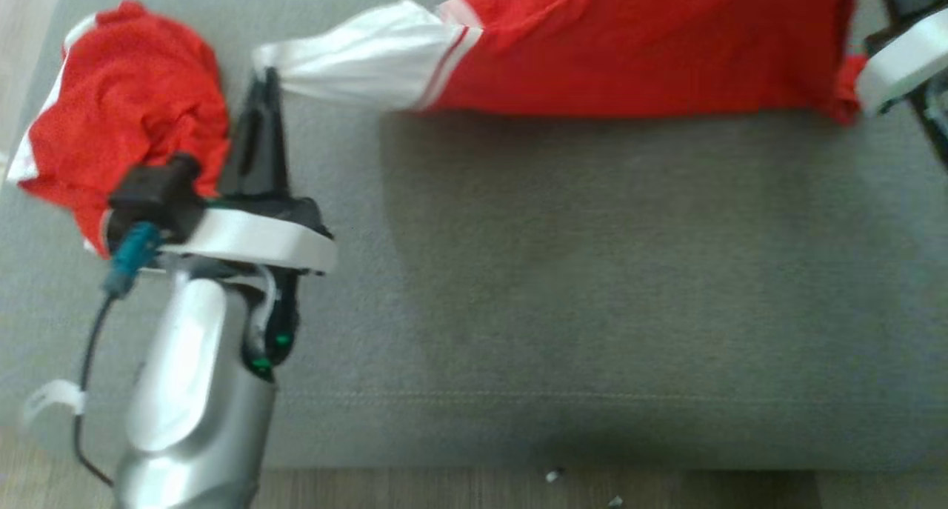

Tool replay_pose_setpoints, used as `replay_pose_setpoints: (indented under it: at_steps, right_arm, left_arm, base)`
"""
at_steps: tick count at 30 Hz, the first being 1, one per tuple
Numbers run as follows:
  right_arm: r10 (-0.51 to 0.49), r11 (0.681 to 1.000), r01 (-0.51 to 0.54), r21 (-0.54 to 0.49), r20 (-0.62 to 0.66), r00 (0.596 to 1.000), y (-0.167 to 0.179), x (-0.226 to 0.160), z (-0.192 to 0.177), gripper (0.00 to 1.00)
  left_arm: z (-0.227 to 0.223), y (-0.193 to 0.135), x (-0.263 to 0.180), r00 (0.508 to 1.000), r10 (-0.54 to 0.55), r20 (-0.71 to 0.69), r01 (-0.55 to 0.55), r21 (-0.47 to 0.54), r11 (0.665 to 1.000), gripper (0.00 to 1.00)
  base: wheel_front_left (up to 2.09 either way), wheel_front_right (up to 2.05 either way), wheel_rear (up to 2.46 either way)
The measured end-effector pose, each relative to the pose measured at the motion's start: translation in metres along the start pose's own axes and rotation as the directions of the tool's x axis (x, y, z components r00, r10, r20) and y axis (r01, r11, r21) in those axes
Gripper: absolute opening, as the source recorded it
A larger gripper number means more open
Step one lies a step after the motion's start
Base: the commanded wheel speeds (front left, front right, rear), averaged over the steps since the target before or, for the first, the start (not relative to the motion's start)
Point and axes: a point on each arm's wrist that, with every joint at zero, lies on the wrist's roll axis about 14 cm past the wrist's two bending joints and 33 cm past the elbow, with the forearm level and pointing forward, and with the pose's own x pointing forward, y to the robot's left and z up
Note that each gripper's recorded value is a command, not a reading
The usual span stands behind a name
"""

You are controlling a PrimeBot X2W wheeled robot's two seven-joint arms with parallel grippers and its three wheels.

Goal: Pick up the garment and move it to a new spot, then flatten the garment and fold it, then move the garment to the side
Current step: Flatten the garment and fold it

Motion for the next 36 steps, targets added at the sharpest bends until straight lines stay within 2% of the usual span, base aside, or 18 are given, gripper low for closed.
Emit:
replay_pose_setpoints:
  at_steps: [6, 12, 19, 24, 27, 30, 33, 36]
  right_arm:
    - [-0.153, 0.983, 0.167, -0.077, 0.161, 0.975, -0.072, -0.050, 0.065, 0.00]
    - [-0.270, 0.942, 0.318, -0.111, 0.313, 0.911, -0.119, -0.109, 0.124, 0.00]
    - [-0.336, 0.892, 0.424, -0.157, 0.398, 0.854, -0.146, -0.170, 0.166, 0.00]
    - [-0.362, 0.865, 0.466, -0.185, 0.411, 0.836, -0.154, -0.201, 0.185, 0.00]
    - [-0.366, 0.870, 0.461, -0.176, 0.396, 0.842, -0.151, -0.209, 0.188, 0.00]
    - [-0.359, 0.887, 0.433, -0.163, 0.347, 0.867, -0.147, -0.203, 0.175, 0.00]
    - [-0.324, 0.919, 0.372, -0.129, 0.291, 0.900, -0.138, -0.181, 0.158, 0.00]
    - [-0.262, 0.948, 0.294, -0.118, 0.232, 0.937, -0.125, -0.145, 0.138, 0.00]
  left_arm:
    - [0.073, -0.008, 0.005, 0.979, -0.027, 0.201, 0.026, 0.008, 1.000, 0.00]
    - [0.151, -0.022, -0.007, 0.909, -0.064, 0.412, 0.058, 0.026, 0.998, 0.00]
    - [0.216, -0.037, -0.030, 0.810, -0.121, 0.574, 0.102, 0.065, 0.993, 0.00]
    - [0.244, -0.043, -0.040, 0.776, -0.151, 0.613, 0.117, 0.096, 0.989, 0.00]
    - [0.248, -0.041, -0.039, 0.789, -0.160, 0.594, 0.112, 0.116, 0.987, 0.00]
    - [0.230, -0.042, -0.024, 0.840, -0.187, 0.509, 0.129, 0.147, 0.981, 0.00]
    - [0.213, -0.052, 0.001, 0.869, -0.234, 0.436, 0.178, 0.165, 0.970, 0.00]
    - [0.212, -0.065, 0.039, 0.866, -0.277, 0.417, 0.224, 0.172, 0.959, 0.00]
  base:
    - [0.00, 0.00, 0.00]
    - [0.00, 0.00, 0.00]
    - [0.00, 0.00, 0.00]
    - [0.00, 0.00, 0.00]
    - [0.00, 0.00, 0.00]
    - [0.00, 0.00, 0.00]
    - [0.00, 0.00, 0.00]
    - [0.00, 0.00, 0.00]
